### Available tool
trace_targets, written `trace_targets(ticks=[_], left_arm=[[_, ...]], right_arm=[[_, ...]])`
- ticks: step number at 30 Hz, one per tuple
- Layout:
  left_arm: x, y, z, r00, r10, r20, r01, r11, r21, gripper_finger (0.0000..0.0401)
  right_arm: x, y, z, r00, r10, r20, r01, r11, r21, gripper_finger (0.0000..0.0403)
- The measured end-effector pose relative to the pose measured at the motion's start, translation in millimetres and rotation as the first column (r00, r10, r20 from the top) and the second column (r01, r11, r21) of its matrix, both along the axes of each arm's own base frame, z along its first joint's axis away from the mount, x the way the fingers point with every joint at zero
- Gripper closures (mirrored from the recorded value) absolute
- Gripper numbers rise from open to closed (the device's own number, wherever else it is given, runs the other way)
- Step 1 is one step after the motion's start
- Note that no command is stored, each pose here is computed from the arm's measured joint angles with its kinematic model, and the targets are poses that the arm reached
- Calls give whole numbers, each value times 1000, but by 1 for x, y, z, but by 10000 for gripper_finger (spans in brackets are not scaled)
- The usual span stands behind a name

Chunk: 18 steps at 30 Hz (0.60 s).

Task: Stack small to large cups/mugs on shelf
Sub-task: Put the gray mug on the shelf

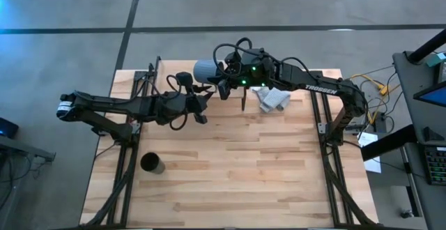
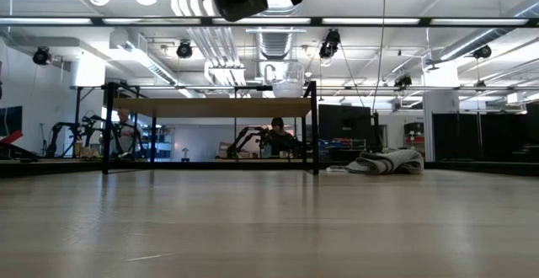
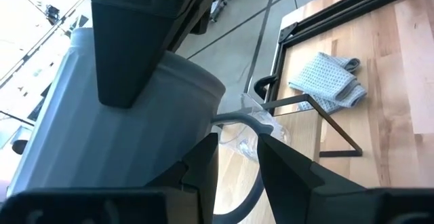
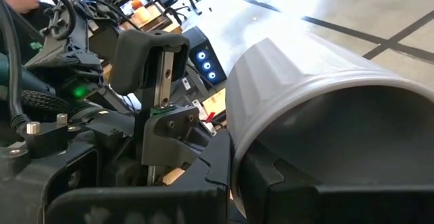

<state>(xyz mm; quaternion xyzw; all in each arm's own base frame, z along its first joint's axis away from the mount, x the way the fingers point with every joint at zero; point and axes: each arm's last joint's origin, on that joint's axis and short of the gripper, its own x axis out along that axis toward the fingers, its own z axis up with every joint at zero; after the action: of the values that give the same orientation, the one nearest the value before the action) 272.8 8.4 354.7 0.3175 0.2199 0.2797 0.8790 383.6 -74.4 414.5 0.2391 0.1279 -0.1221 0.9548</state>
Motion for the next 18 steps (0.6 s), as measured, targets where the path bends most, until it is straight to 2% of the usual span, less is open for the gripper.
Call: trace_targets(ticks=[18], left_arm=[[-1, -2, 0, 1000, -16, 0, 16, 1000, -3, 308]], right_arm=[[-1, -5, 0, 1000, -15, 0, 15, 1000, -8, 394]])
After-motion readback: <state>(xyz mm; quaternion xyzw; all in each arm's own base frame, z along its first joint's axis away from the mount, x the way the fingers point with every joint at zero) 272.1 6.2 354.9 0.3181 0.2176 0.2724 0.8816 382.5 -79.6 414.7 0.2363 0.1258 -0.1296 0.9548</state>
